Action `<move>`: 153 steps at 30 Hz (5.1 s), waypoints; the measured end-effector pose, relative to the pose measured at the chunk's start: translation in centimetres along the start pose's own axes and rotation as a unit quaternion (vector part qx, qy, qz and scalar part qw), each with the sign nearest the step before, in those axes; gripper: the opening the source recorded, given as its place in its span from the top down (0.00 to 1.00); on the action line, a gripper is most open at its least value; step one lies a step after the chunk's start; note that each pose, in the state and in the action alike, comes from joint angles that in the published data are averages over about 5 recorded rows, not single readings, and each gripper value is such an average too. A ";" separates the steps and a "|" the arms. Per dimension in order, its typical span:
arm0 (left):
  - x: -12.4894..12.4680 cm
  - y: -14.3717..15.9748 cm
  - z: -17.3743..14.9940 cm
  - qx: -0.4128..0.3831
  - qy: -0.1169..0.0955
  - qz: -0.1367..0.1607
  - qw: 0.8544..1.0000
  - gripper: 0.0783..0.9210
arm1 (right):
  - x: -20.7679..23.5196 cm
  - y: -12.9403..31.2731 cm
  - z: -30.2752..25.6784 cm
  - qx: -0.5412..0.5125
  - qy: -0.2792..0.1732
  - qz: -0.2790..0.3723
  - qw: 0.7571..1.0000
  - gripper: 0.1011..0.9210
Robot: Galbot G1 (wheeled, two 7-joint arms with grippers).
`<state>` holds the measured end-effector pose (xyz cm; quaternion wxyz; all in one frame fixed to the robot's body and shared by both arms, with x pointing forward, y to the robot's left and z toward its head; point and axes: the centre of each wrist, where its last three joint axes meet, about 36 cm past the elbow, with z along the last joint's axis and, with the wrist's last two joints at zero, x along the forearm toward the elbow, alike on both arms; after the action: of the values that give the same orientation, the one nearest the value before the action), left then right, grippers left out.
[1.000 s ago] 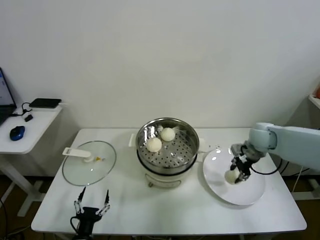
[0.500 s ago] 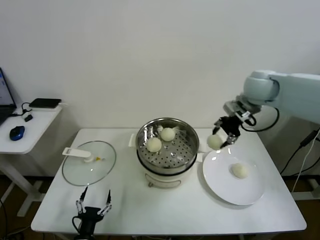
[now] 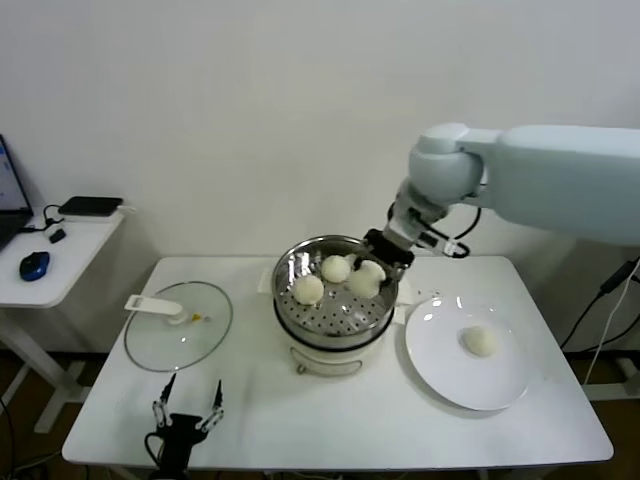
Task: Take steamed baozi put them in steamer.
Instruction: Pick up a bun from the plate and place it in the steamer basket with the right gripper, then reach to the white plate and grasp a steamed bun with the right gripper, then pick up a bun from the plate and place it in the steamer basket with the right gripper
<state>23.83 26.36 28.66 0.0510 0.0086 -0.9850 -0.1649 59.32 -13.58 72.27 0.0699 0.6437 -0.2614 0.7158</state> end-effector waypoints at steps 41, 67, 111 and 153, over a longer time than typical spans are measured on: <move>0.1 0.2 -0.1 0.000 -0.003 -0.002 1.000 0.12 | -11.2 -4.8 1.0 0.034 -0.034 -0.057 0.997 0.12; 0.3 0.2 -0.1 -0.001 -0.003 -0.002 1.000 0.12 | -3.2 18.2 15.1 -0.351 0.048 -0.100 0.930 0.12; 0.5 0.2 0.3 -0.010 0.004 0.001 1.000 0.12 | -18.7 30.4 14.9 -0.487 0.095 -0.078 0.865 0.13; -0.2 -0.5 0.0 -0.006 -0.004 0.011 1.000 0.12 | 2.5 12.7 12.8 -0.470 0.049 0.023 0.881 0.38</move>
<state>24.01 25.88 28.49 0.0493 -0.0036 -0.9841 -0.1705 64.73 -31.01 71.49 0.3605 0.4931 -0.5777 0.5414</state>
